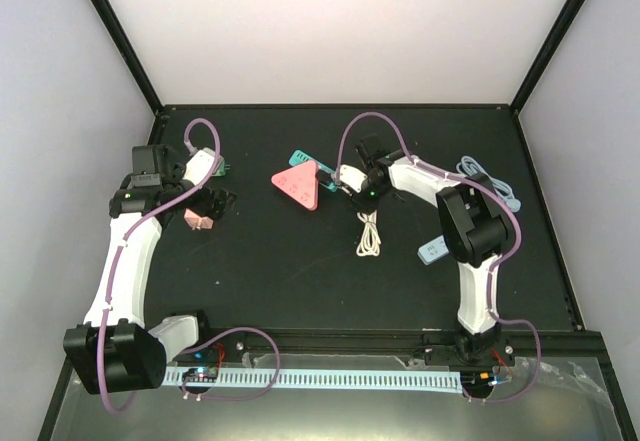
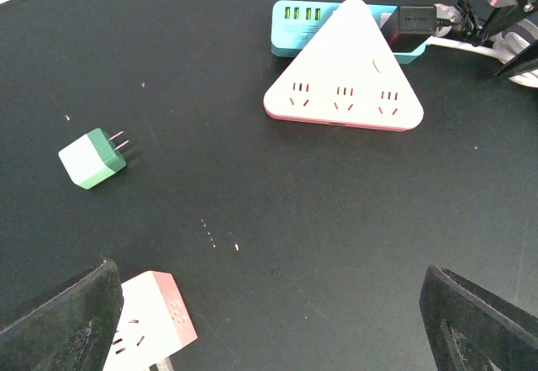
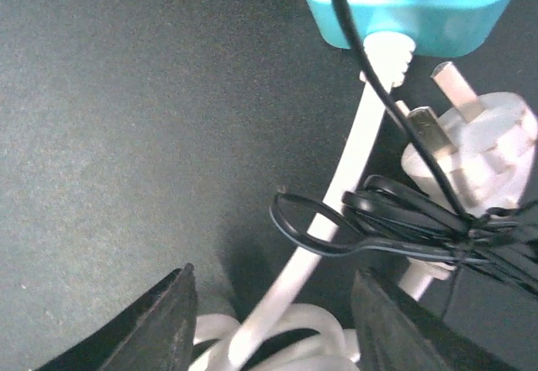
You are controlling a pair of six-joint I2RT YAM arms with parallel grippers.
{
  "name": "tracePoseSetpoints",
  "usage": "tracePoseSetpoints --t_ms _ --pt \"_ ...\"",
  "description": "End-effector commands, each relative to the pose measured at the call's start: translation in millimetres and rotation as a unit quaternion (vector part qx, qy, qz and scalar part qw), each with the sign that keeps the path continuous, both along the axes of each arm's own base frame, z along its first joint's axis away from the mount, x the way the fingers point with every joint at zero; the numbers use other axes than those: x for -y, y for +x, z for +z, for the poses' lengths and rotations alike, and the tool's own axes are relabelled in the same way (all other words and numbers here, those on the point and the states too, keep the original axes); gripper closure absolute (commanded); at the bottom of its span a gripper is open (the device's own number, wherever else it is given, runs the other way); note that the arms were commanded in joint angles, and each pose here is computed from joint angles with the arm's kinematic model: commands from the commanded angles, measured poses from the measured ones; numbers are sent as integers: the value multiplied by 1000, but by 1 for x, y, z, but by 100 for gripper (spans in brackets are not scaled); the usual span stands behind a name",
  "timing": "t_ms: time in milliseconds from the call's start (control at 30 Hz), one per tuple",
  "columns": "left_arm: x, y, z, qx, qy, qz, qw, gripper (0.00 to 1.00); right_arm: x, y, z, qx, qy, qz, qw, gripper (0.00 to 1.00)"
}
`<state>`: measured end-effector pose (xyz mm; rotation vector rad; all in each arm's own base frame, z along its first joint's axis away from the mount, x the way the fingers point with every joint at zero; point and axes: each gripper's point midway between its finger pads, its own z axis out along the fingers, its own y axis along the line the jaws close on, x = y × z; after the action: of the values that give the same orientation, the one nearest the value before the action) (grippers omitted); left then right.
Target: Pull the plug off the socket
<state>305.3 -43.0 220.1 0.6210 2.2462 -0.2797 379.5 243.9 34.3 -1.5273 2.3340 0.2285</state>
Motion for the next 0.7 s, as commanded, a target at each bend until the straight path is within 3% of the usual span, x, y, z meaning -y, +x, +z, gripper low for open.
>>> tracePoseSetpoints --t_ms 0,267,667 --pt "2 0 8 18 2 -2 1000 1 -10 -11 -16 -12 -6 13 1000 51" --pt "4 0 9 21 3 -12 1000 1 -21 -52 -22 -14 -4 64 998 72" --pt "10 1 6 16 3 -29 999 1 -22 -111 -28 -13 -14 147 989 79"
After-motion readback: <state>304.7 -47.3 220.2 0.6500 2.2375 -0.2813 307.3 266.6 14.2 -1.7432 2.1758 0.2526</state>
